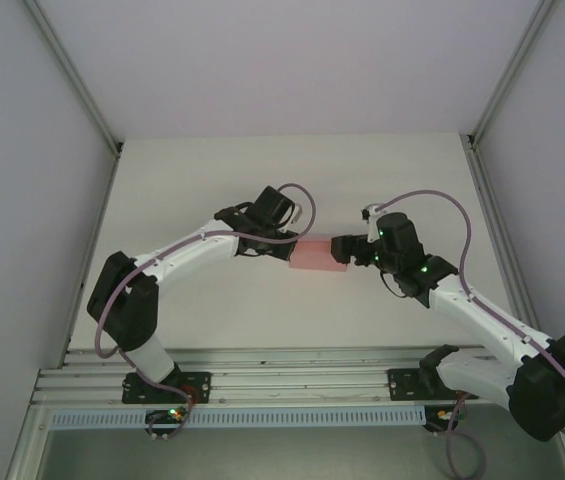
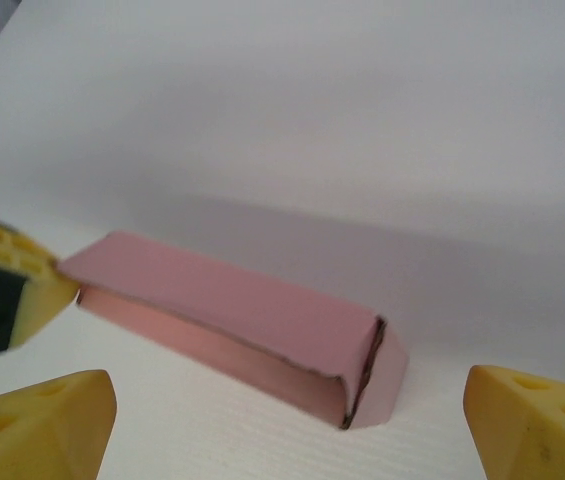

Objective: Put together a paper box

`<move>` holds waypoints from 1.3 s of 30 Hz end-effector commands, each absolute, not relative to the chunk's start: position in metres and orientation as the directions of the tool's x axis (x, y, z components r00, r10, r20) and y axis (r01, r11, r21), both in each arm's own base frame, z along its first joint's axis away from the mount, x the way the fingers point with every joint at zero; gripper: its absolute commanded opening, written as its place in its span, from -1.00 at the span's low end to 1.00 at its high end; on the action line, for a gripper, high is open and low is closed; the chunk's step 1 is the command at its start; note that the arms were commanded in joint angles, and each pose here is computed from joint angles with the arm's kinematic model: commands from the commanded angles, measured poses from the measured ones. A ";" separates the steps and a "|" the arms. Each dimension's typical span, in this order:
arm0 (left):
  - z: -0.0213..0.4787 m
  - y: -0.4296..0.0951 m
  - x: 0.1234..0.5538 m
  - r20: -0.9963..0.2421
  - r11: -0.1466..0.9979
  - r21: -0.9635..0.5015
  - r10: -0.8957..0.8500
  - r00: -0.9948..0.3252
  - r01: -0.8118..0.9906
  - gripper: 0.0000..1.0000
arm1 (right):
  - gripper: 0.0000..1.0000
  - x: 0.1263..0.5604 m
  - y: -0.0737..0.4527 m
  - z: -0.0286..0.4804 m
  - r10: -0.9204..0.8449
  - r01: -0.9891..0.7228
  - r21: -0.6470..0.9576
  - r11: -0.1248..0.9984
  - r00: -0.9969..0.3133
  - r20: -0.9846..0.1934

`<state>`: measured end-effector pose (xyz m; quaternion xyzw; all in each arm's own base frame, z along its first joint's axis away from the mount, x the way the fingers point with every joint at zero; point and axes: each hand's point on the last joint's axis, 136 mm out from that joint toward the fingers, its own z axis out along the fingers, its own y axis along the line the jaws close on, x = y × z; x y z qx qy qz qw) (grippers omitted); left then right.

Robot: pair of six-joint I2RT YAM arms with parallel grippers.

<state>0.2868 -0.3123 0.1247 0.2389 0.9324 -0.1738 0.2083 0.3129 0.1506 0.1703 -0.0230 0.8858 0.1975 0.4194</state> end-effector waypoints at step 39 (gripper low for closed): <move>0.133 -0.314 0.304 -0.424 0.776 -0.464 0.229 -0.876 0.428 -0.12 | -0.39 0.293 0.116 0.036 0.341 0.186 0.342 0.921 -0.809 -0.479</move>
